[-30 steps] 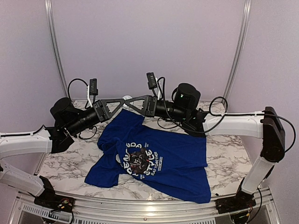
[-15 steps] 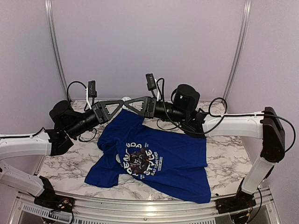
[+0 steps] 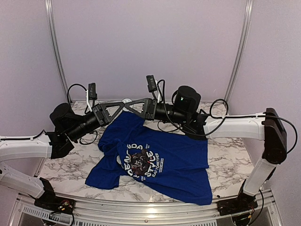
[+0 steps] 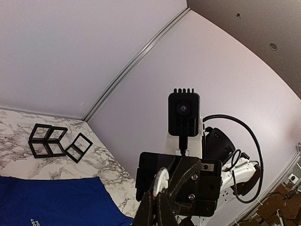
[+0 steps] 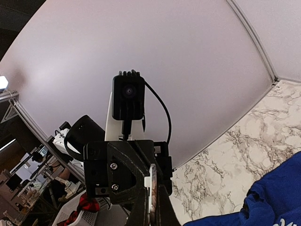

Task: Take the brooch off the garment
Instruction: Close the brooch securely.

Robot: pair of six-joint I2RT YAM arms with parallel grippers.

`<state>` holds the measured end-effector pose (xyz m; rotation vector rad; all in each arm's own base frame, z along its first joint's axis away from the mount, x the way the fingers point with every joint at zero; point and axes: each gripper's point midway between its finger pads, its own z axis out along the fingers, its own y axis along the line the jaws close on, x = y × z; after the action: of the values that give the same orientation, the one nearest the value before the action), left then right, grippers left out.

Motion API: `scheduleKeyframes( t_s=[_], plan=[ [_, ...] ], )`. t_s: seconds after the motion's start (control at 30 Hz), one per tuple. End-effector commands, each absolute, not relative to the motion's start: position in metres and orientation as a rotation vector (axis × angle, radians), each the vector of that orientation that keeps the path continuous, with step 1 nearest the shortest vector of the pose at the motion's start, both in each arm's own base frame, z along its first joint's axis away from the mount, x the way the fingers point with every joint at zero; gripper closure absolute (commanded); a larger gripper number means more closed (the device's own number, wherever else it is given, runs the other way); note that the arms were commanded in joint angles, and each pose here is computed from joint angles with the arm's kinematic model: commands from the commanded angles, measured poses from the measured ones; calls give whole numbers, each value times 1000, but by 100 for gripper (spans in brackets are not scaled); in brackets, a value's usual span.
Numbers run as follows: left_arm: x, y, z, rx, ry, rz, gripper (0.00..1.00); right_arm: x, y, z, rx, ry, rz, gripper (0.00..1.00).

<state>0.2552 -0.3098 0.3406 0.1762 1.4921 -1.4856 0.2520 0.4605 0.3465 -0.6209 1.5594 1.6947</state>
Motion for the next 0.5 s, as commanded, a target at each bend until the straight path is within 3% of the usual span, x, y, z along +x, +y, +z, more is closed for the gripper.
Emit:
scheduleKeyframes(
  t_s=[0.0, 0.47],
  plan=[
    [259, -297, 344, 93, 1466, -1476, 100, 269, 453, 361, -548, 1489, 1645, 98],
    [262, -289, 340, 33, 1474, -1458, 100, 269, 451, 362, -542, 1485, 1642, 97]
  ],
)
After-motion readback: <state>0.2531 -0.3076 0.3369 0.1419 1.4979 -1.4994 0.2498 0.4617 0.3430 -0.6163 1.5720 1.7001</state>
